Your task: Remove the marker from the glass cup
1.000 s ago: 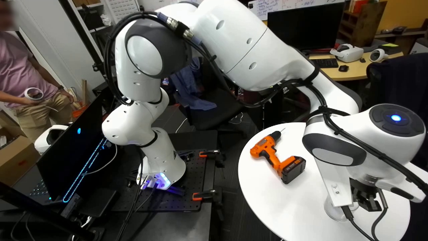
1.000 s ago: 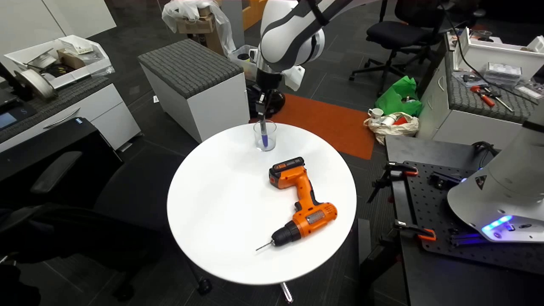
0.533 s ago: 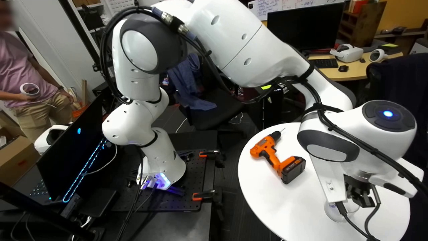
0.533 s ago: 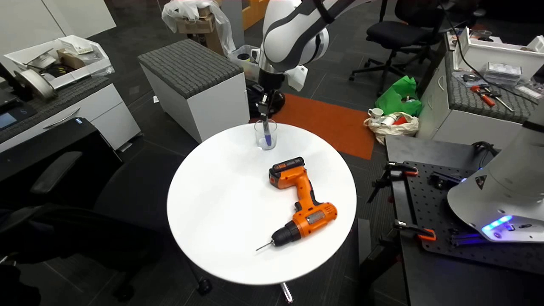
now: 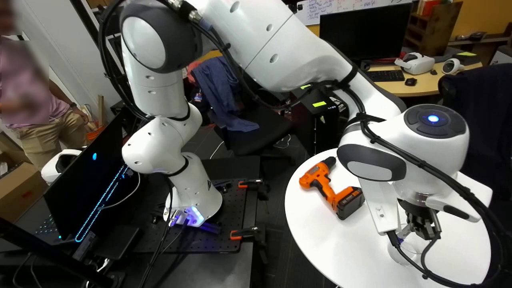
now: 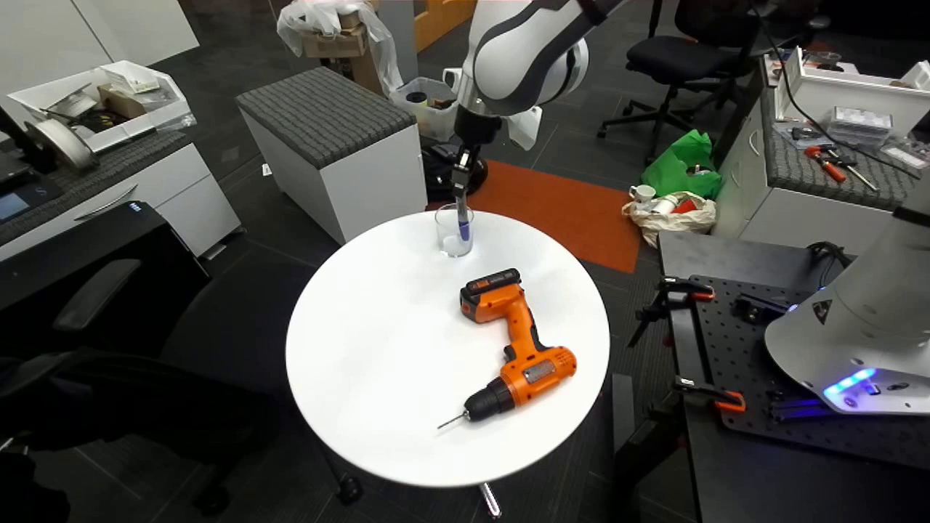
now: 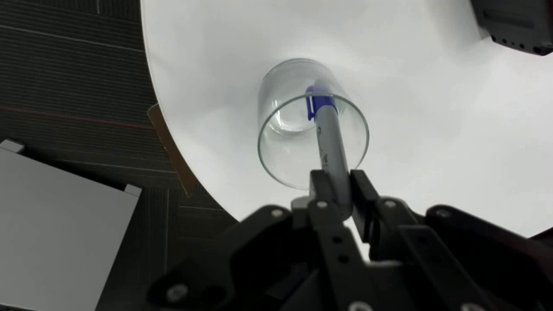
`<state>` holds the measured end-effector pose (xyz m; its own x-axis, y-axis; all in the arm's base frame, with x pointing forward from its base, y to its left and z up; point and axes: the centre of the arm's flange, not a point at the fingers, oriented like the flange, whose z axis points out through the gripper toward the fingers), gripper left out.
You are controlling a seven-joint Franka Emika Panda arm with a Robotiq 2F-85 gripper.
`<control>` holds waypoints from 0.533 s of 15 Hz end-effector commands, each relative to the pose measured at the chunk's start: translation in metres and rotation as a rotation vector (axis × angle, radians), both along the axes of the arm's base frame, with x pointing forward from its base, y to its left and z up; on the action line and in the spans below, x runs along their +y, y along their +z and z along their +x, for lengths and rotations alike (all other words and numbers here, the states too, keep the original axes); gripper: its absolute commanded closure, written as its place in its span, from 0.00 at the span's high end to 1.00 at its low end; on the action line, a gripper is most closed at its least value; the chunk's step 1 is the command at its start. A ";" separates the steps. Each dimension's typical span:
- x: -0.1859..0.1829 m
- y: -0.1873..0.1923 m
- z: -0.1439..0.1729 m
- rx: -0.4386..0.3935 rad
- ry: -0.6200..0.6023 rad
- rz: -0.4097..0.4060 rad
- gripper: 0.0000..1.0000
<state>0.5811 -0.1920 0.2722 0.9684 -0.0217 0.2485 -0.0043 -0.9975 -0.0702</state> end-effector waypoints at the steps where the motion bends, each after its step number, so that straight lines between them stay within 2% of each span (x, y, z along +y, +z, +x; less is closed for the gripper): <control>1: 0.010 0.032 -0.040 -0.088 -0.010 -0.032 0.04; 8: 0.025 0.076 -0.076 -0.266 -0.027 -0.093 0.04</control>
